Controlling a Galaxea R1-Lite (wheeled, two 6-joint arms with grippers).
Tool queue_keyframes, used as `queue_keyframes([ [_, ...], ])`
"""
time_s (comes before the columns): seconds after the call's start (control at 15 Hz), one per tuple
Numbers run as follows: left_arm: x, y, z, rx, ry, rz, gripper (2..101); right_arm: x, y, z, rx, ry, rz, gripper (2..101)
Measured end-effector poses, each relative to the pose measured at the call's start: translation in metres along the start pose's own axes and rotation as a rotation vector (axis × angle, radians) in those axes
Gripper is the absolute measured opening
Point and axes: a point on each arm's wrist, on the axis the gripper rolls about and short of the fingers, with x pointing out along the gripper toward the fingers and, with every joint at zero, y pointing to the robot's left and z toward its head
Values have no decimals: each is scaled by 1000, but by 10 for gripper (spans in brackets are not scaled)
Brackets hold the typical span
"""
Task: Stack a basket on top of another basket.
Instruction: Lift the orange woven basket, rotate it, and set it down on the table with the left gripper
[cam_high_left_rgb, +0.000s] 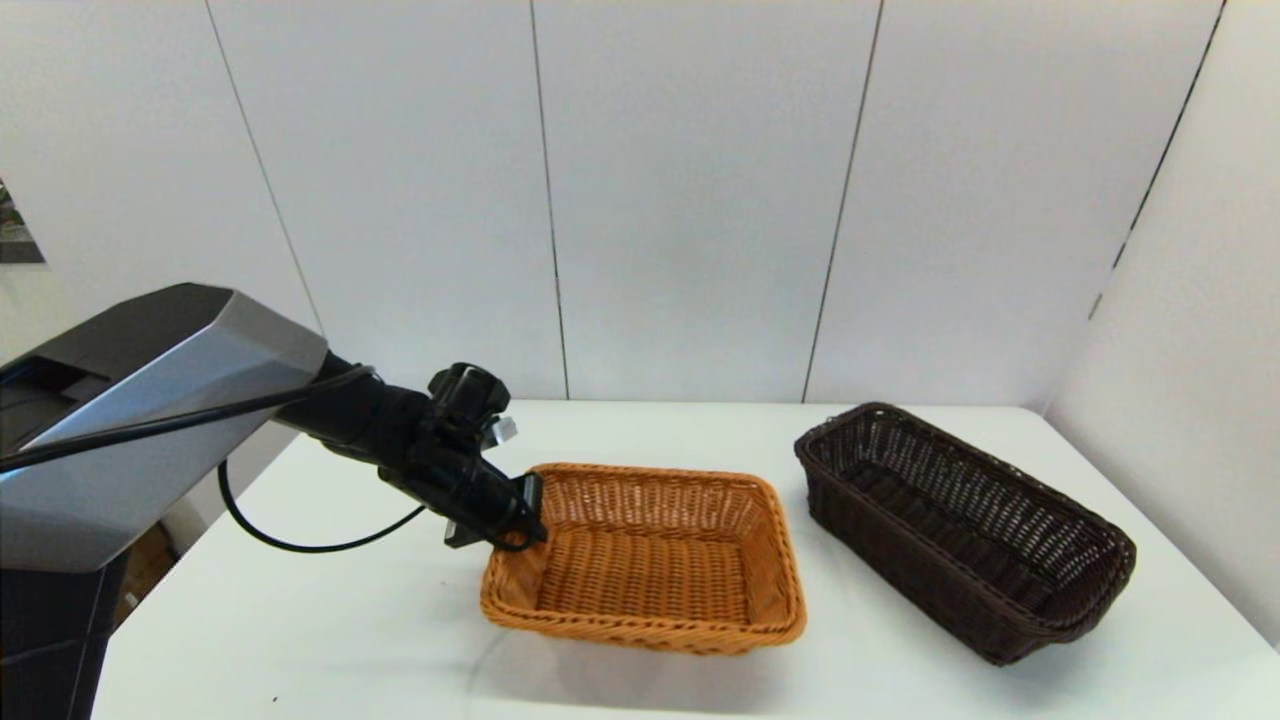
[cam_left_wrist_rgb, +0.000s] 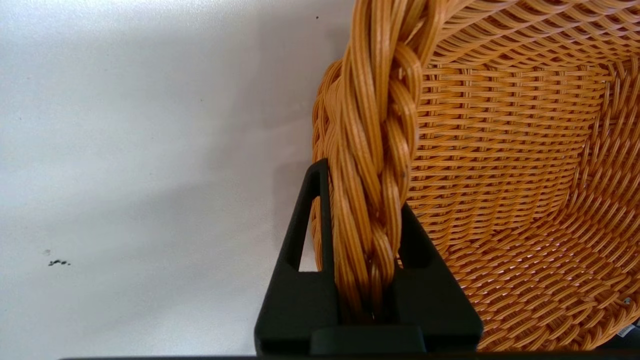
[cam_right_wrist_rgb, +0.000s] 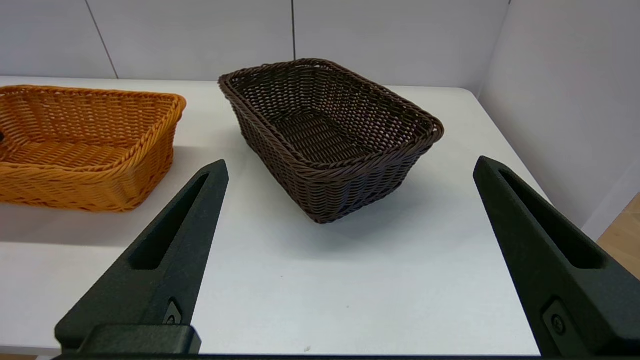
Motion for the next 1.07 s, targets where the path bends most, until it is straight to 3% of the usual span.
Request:
queue_keyframes([
  [0.2,-1,-1,0,1,-1,-2,152,0,0,0,0,0,0,974],
  [0.6,-5,-1,-2,1,-1,-6,564,0,0,0,0,0,0,974],
  [1.07,-42,-5,5,-1,-94,-28,807,0,0,0,0,0,0,973],
])
